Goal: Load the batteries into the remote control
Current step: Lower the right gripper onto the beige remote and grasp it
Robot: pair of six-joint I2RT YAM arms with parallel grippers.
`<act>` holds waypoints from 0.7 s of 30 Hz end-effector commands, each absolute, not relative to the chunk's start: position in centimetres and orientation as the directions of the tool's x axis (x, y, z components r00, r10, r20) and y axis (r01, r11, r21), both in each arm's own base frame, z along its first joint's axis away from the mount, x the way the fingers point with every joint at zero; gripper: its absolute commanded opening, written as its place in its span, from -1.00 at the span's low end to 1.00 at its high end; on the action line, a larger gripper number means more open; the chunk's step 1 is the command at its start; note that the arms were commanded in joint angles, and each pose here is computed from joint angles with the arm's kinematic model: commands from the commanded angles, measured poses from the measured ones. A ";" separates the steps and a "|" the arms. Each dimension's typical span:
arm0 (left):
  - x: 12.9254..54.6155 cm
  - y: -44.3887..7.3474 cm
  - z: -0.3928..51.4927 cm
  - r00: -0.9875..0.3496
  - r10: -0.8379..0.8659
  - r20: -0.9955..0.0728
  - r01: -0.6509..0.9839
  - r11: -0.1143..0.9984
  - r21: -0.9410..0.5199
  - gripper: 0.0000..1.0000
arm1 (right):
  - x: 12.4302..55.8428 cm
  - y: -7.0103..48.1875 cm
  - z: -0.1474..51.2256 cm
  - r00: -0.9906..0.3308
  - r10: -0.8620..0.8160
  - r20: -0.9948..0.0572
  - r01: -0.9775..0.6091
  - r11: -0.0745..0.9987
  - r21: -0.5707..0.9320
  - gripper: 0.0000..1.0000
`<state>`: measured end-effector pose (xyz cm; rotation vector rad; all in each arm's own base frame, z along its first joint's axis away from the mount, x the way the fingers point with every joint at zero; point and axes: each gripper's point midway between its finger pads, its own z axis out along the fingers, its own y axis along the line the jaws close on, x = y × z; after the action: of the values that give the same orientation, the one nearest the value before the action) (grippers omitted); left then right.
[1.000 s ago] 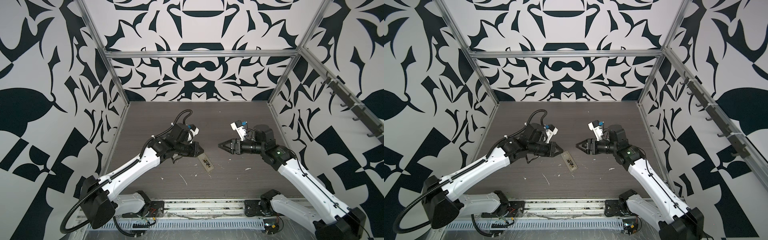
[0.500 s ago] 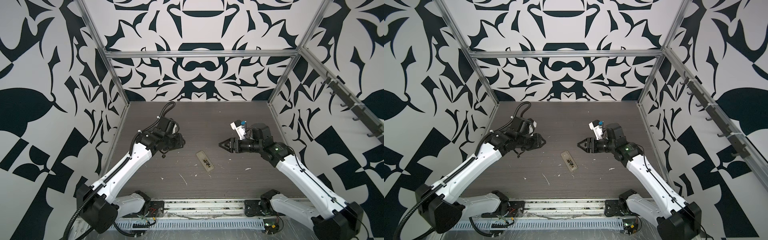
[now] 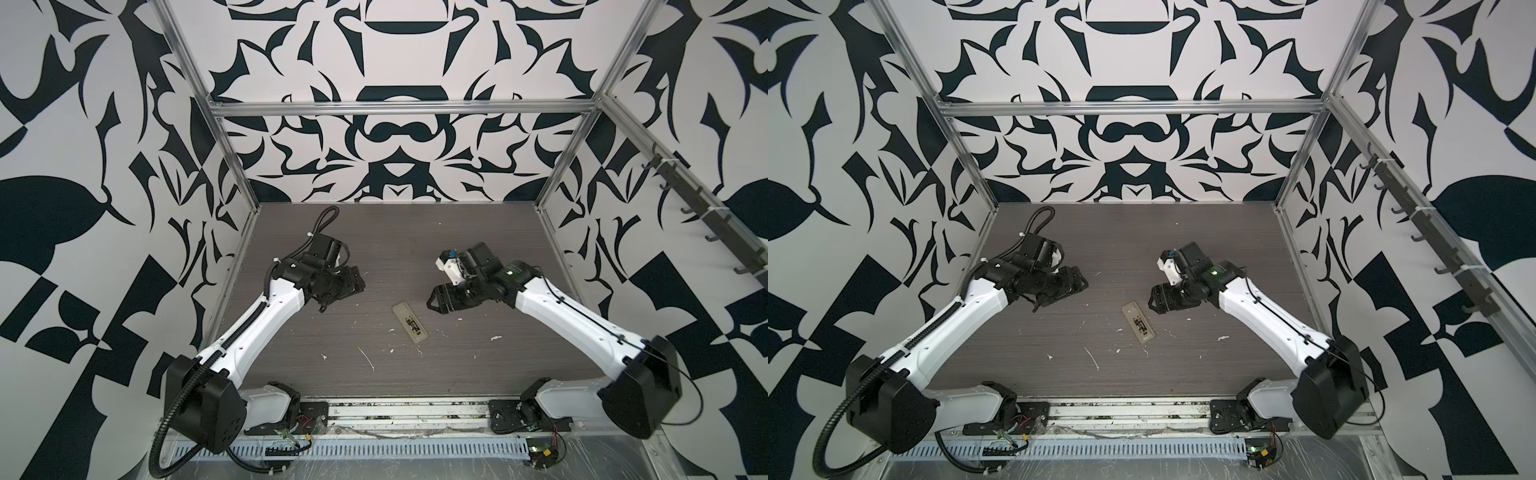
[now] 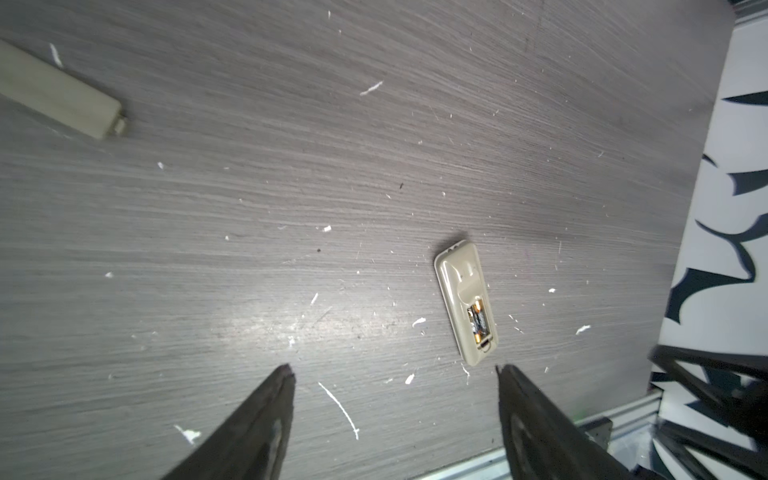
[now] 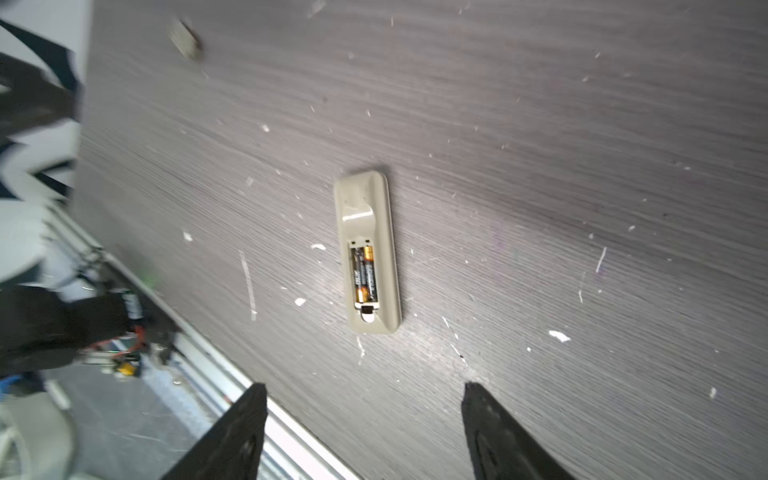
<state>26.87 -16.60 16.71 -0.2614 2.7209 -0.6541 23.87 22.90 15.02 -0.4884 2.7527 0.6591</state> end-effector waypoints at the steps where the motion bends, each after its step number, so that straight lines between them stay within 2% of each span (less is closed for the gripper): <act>1: 26.8 -17.1 18.0 -0.924 -0.271 -0.271 -0.084 0.833 -0.547 0.68 | 24.5 23.1 14.7 -0.891 -0.312 -0.330 -0.406 0.873 0.271 0.57; 4: 26.7 -16.7 17.8 -0.926 -0.277 -0.258 -0.093 0.826 -0.556 0.78 | 24.1 24.5 13.4 -0.876 -0.373 -0.306 -0.445 0.869 0.218 0.60; 13: 27.5 -14.7 17.9 -0.904 -0.375 -0.207 -0.155 0.737 -0.658 0.83 | 23.7 26.2 8.8 -0.862 -0.448 -0.237 -0.478 0.874 0.088 0.63; 21: 27.8 -14.6 18.0 -0.910 -0.362 -0.201 -0.143 0.731 -0.667 0.84 | 23.4 27.1 5.3 -0.848 -0.490 -0.204 -0.503 0.864 0.014 0.64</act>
<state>27.94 -14.38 17.71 -0.4168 2.6202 -0.9322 22.17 26.36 4.77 -0.7941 2.9029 0.1260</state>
